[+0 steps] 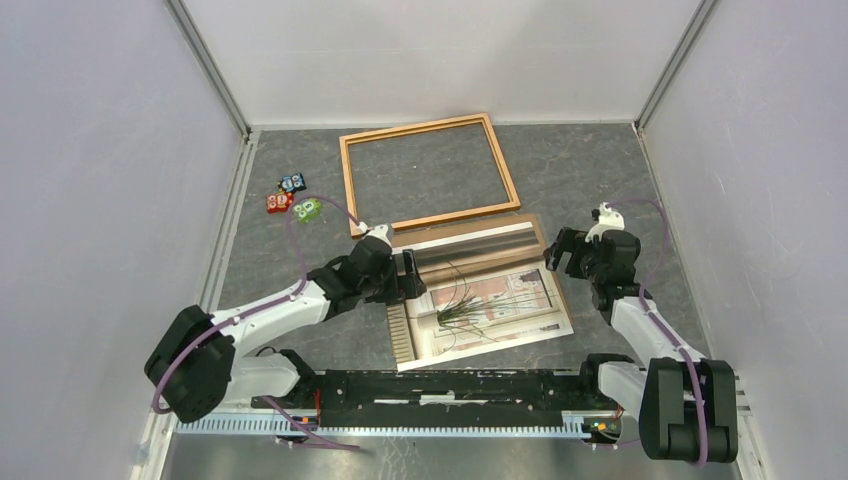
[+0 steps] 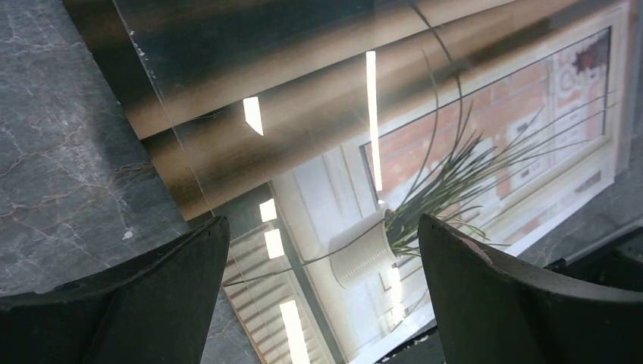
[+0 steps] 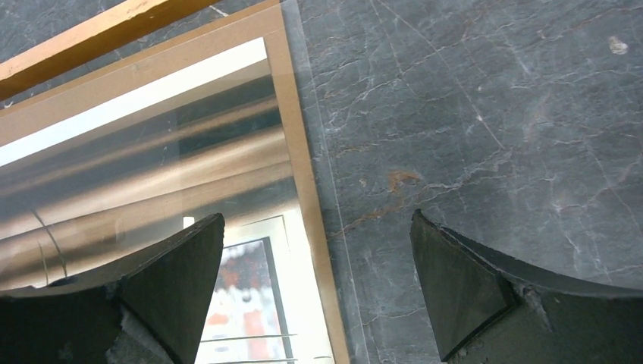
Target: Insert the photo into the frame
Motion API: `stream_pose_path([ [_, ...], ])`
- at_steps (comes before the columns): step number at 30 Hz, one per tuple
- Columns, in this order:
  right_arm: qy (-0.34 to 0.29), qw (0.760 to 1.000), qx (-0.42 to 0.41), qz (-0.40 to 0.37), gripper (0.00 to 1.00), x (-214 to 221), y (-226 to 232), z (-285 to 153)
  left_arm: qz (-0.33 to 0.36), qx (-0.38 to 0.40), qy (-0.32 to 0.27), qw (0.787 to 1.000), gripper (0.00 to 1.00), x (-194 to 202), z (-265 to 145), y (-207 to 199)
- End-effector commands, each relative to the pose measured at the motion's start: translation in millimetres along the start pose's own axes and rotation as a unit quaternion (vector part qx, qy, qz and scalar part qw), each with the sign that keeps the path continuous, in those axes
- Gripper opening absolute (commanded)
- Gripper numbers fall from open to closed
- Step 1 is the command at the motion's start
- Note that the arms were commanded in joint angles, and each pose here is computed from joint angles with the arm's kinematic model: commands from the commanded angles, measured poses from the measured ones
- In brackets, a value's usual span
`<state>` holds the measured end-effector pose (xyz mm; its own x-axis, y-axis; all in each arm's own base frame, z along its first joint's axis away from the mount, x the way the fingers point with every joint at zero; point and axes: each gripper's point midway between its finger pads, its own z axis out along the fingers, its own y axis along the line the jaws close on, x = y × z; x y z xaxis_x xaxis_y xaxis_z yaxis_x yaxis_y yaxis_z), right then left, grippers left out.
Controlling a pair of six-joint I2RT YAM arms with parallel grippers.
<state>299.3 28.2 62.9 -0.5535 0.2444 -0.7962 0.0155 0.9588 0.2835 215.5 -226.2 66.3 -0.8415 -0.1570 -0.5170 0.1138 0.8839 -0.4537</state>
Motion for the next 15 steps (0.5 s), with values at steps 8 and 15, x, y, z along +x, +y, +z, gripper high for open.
stream_pose_path([
  [8,0.037,0.997,-0.071,0.005,0.97,16.7,18.9,12.5,-0.009,-0.034,-0.027,0.999,1.00,0.4,21.6,17.9],
  [15,0.057,0.994,-0.093,0.016,0.95,27.3,23.2,17.1,-0.010,-0.045,-0.022,0.999,1.00,3.5,26.2,22.9],
])
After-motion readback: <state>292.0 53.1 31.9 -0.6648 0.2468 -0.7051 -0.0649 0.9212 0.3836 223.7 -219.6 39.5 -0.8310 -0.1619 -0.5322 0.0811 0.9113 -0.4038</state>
